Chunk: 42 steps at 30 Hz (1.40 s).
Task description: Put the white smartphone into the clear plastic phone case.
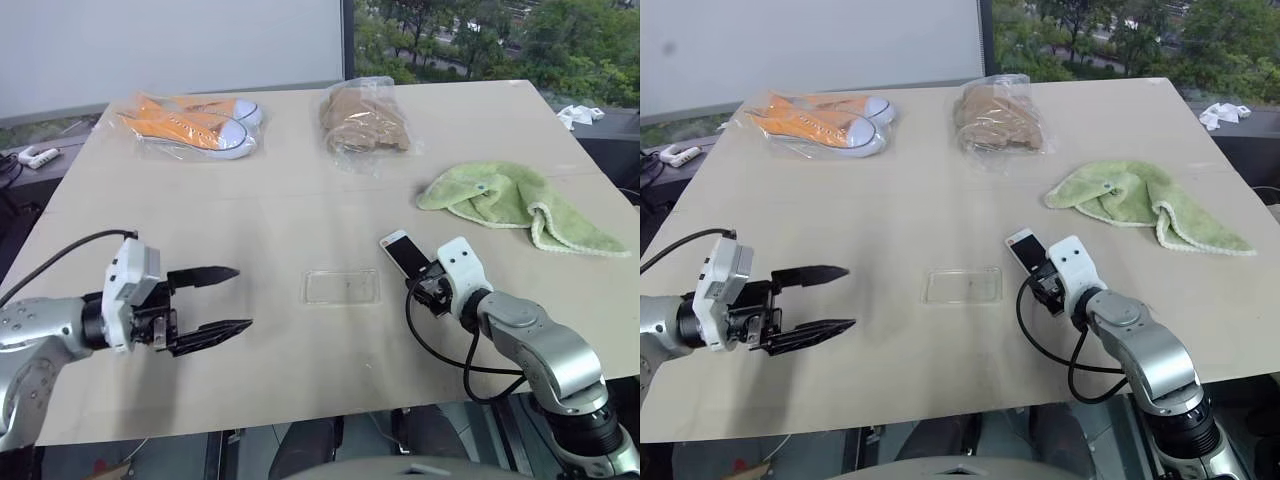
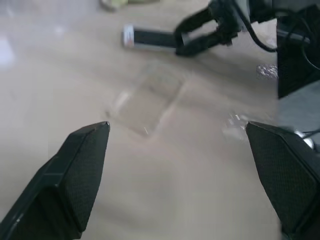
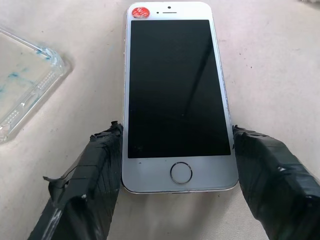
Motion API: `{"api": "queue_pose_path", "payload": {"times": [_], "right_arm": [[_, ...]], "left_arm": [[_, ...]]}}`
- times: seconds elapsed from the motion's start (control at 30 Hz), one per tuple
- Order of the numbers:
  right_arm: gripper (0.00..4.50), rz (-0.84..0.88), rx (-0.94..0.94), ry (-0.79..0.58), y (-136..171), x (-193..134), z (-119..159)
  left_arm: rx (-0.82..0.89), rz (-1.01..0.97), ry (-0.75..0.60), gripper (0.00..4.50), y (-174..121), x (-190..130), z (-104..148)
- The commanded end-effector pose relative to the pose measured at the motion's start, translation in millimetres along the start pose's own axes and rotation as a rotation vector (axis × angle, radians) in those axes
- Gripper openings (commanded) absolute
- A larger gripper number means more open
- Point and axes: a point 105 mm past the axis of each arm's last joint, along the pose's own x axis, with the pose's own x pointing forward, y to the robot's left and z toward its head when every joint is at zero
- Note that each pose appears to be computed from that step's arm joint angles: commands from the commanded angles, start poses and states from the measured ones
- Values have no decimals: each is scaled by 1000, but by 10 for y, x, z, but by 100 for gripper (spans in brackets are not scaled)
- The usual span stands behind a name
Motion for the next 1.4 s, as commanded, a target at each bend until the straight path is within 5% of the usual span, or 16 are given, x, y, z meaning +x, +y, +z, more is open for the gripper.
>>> {"api": "queue_pose_path", "payload": {"times": [0.03,0.27,0.6,1.0,1.33,1.4], "right_arm": [[292,9,-7,72,21,17,-171],[292,73,-71,-11,86,-8,-5],[292,338,-233,-250,286,-170,678],[292,657,-610,-69,350,-119,685],[292,738,-761,-44,467,75,737],[292,741,-767,-38,478,101,743]], "left_arm": [[91,20,-17,450,46,22,88],[135,21,-5,450,79,38,72],[97,30,37,450,99,-32,-83],[86,59,29,450,195,-4,-138],[116,-14,47,450,431,432,-155],[119,-48,37,396,460,535,-140]]}}
